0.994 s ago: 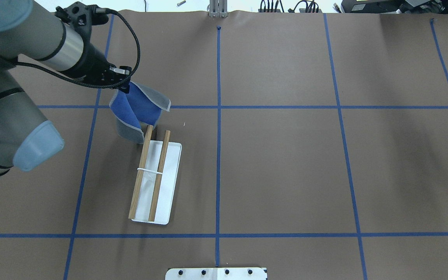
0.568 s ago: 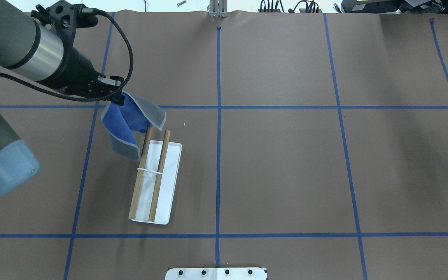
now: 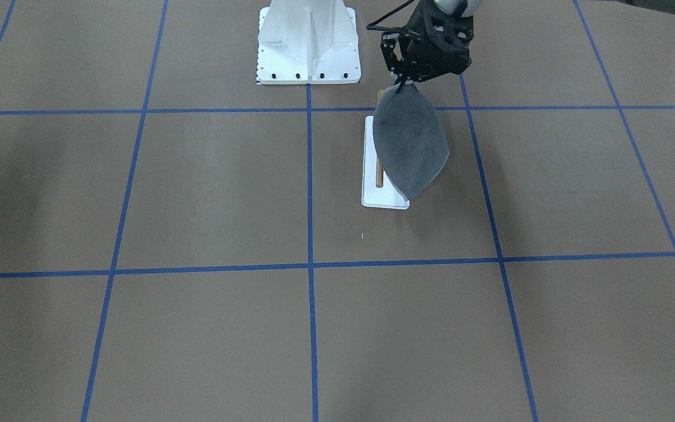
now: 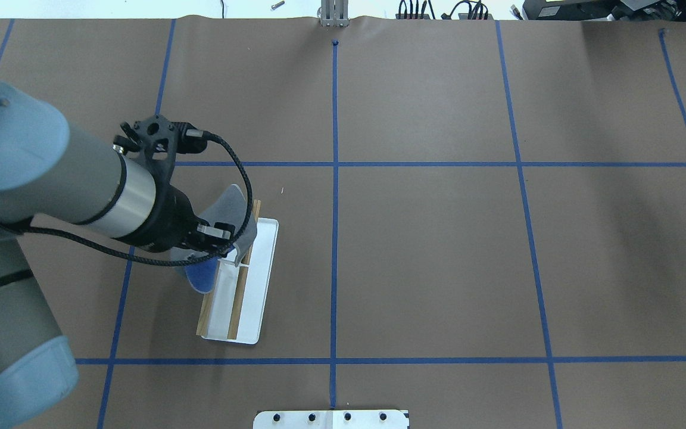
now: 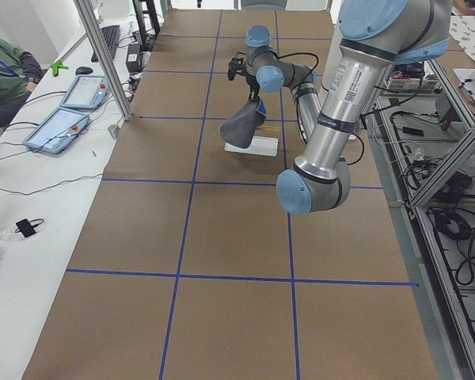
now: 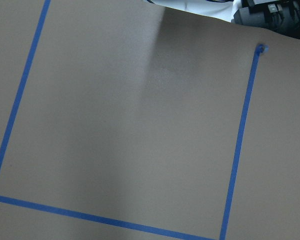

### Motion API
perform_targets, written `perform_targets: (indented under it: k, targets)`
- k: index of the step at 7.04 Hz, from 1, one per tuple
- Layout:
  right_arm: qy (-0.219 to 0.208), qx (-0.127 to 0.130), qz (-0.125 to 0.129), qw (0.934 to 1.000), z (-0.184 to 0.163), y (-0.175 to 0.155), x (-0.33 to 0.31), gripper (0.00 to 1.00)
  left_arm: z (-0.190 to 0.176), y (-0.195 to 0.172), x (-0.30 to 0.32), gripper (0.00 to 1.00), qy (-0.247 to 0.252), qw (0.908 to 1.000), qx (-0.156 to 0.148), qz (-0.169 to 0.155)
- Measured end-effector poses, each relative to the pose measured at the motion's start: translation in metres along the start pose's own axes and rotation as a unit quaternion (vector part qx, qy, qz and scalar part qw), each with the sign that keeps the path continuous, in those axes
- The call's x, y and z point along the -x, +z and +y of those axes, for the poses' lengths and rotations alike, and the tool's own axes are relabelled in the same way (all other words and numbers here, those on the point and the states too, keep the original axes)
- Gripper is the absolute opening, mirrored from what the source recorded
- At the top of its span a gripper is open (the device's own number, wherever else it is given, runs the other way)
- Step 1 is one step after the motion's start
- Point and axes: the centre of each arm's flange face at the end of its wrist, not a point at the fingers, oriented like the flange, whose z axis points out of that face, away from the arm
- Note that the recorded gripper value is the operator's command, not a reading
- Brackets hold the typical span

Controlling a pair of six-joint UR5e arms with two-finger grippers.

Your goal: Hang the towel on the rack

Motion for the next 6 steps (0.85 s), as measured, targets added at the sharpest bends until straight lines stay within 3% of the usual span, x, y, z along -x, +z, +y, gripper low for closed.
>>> perform_targets:
  k: [1,3,6]
  targets:
    - [0.000,0.000,0.000,1.0000,0.000,0.000,0.000,1.00,0.012,0.013,-0.009,0.98,-0.005,1.0000,0.001,-0.005]
    - [0.000,0.000,0.000,1.0000,0.000,0.000,0.000,1.00,0.017,0.023,-0.017,0.99,-0.004,1.0000,0.000,-0.008]
    - [0.003,0.002,0.000,1.0000,0.003,0.001,-0.004,1.00,-0.003,-0.005,-0.036,0.99,-0.001,0.9996,-0.020,0.019]
